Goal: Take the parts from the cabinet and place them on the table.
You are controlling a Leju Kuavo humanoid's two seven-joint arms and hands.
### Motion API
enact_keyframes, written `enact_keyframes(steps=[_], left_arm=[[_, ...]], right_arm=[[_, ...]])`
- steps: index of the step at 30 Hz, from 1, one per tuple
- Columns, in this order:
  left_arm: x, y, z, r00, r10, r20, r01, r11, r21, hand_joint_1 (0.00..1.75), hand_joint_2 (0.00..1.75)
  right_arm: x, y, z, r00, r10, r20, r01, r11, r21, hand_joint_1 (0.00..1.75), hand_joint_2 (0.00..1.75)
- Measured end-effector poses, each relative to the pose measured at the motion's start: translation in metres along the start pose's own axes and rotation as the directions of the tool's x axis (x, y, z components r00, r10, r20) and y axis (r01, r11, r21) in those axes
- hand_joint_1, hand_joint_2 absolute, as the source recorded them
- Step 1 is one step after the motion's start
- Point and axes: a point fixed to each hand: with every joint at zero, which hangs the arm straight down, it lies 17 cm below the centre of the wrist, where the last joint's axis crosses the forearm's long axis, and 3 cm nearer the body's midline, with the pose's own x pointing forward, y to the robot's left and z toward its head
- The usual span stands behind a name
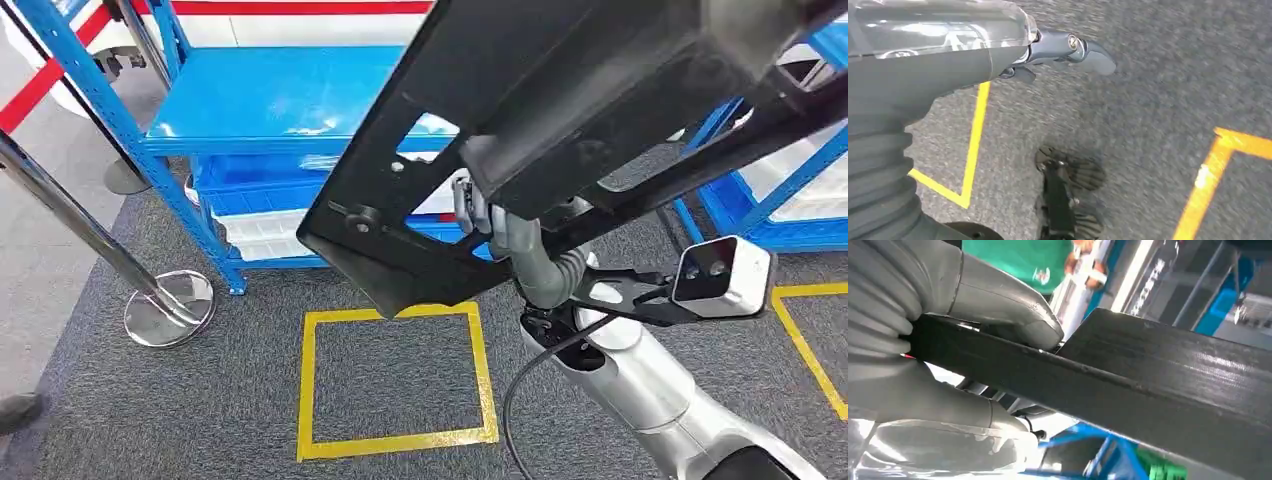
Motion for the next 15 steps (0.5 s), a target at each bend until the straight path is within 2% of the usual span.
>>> enact_keyframes(steps=[5, 10, 15], left_arm=[[-0.003, 0.002, 0.000, 1.000, -0.006, -0.017, 0.006, 1.000, 0.012, 0.00, 1.75], [-0.015, 0.009, 0.001, 0.997, -0.008, -0.072, 0.011, 0.999, 0.036, 0.00, 1.75], [-0.024, 0.017, 0.002, 0.995, -0.003, -0.099, 0.009, 0.998, 0.064, 0.00, 1.75]], right_arm=[[-0.006, 0.005, 0.002, 1.000, 0.008, -0.020, -0.008, 1.000, 0.005, 1.73, 1.75], [0.000, 0.011, -0.001, 1.000, 0.012, -0.006, -0.012, 1.000, 0.023, 1.73, 1.75], [0.001, 0.019, 0.011, 1.000, -0.010, -0.003, 0.010, 0.998, 0.058, 1.73, 1.75]])
